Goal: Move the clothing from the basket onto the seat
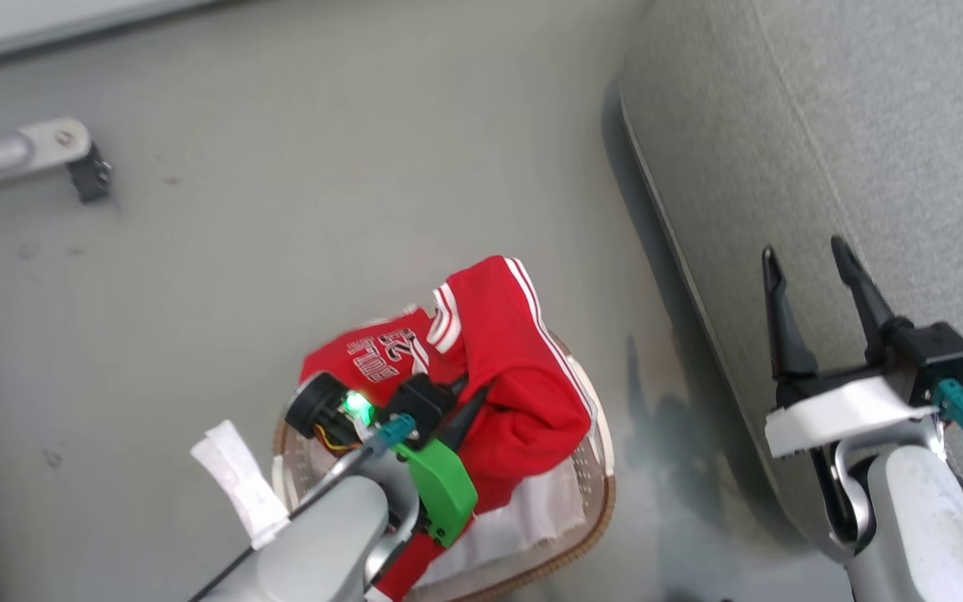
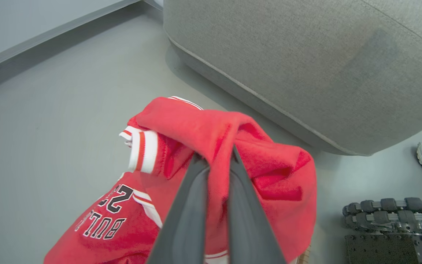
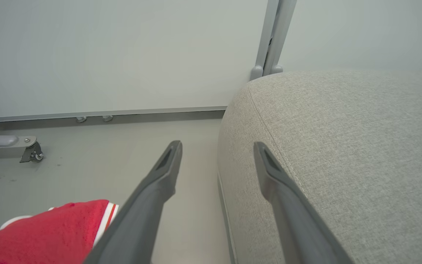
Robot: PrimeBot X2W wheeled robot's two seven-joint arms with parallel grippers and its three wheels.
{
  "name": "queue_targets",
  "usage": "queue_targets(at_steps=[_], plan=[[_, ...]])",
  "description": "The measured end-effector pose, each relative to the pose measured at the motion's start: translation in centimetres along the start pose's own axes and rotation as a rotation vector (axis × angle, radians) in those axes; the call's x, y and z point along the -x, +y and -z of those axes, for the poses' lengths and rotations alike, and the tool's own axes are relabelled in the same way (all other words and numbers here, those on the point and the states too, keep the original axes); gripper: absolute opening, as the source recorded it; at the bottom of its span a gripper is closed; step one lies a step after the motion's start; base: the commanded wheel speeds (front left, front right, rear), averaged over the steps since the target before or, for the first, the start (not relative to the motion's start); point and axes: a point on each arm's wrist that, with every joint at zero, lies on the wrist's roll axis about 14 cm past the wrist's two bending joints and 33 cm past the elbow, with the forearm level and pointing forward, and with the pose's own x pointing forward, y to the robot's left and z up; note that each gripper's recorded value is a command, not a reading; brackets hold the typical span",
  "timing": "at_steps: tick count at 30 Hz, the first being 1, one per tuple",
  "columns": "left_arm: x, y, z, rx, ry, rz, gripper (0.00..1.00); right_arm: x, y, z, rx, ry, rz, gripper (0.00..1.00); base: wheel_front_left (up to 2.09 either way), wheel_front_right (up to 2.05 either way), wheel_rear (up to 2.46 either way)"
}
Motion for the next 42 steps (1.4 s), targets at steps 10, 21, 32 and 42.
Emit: queue_targets(at_steps=[10,21,32,42], plan=[[5.2,2.9,-10.4,-0.234,-0.197,-0.123,0.00,3.3,2.3,-3.8,-0.017,-0.090,-0.063,1.00,0.00,0.00,0.00],[10.4,2.0,-23.2,-0.507,-0.363,-0.185,0.00,5.7,5.7,-8.5,-0.023,-0.222,-0.167,1.00,0.00,0.00,0.00],[14.0,-0.4,-31.8,-0.662,-0.474,-0.209,0.00,6.6,10.3,-11.8,-0.013,-0.317,-0.307,1.00,0.00,0.00,0.00],[14.4,-2.3,-33.0,-0.694,-0.488,-0.183,0.00,6.6,13.5,-14.4,0.003,-0.387,-0.403,1.00,0.00,0.00,0.00]])
